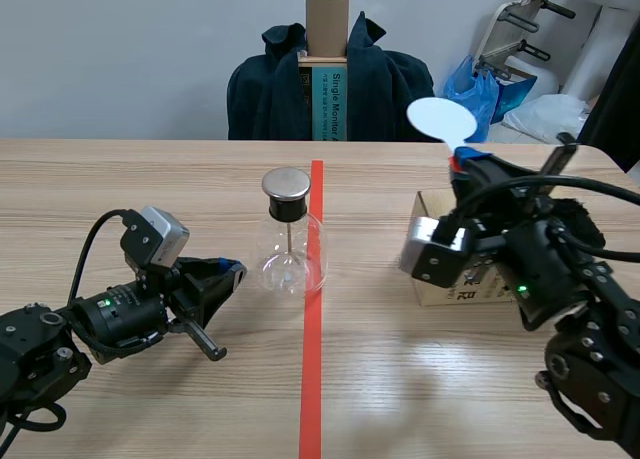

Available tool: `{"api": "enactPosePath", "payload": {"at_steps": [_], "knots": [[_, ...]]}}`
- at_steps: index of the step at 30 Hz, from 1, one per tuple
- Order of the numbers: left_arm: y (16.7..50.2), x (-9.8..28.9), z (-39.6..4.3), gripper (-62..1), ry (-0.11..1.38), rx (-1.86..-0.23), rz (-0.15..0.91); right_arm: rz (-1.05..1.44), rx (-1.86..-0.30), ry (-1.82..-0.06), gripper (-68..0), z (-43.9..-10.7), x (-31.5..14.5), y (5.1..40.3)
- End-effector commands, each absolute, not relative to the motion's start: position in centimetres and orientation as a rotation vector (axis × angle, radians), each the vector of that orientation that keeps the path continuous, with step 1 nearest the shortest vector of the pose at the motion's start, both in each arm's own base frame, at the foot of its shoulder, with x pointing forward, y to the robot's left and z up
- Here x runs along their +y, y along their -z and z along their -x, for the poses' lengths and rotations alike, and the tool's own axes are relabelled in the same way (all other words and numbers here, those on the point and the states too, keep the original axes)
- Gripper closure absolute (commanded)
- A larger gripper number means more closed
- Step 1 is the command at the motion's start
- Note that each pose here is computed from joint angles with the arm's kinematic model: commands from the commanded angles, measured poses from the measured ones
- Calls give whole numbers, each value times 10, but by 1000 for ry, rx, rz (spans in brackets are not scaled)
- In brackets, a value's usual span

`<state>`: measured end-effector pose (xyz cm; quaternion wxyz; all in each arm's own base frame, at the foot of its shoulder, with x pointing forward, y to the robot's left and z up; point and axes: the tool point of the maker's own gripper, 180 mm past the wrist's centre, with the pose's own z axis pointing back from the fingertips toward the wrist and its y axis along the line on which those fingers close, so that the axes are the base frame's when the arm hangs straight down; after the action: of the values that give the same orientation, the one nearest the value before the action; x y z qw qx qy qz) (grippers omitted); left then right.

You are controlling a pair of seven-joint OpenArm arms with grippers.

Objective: Do the electroscope experiment.
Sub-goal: 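Move the plate toward and away from the electroscope, then rub the plate on the fur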

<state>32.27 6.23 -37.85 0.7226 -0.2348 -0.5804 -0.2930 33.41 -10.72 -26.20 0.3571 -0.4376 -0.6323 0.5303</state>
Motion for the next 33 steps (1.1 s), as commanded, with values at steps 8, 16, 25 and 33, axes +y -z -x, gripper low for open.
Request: {"api": "enactPosePath", "payload": {"at_steps": [8, 16, 25, 33], "knots": [[364, 65, -331, -32, 638, -1332, 517, 1590, -1739, -1037, -8, -343, -213, 113], [353, 82, -320, -32, 687, -1341, 501, 1920, -1863, -731, -8, -301, -253, -19], [289, 99, -262, -71, 810, -1377, 548, 2100, -2001, -513, -8, -245, -252, -92], [255, 102, -217, -513, 918, -1299, 478, 2138, -2067, -407, -8, -219, -249, -116]]}}
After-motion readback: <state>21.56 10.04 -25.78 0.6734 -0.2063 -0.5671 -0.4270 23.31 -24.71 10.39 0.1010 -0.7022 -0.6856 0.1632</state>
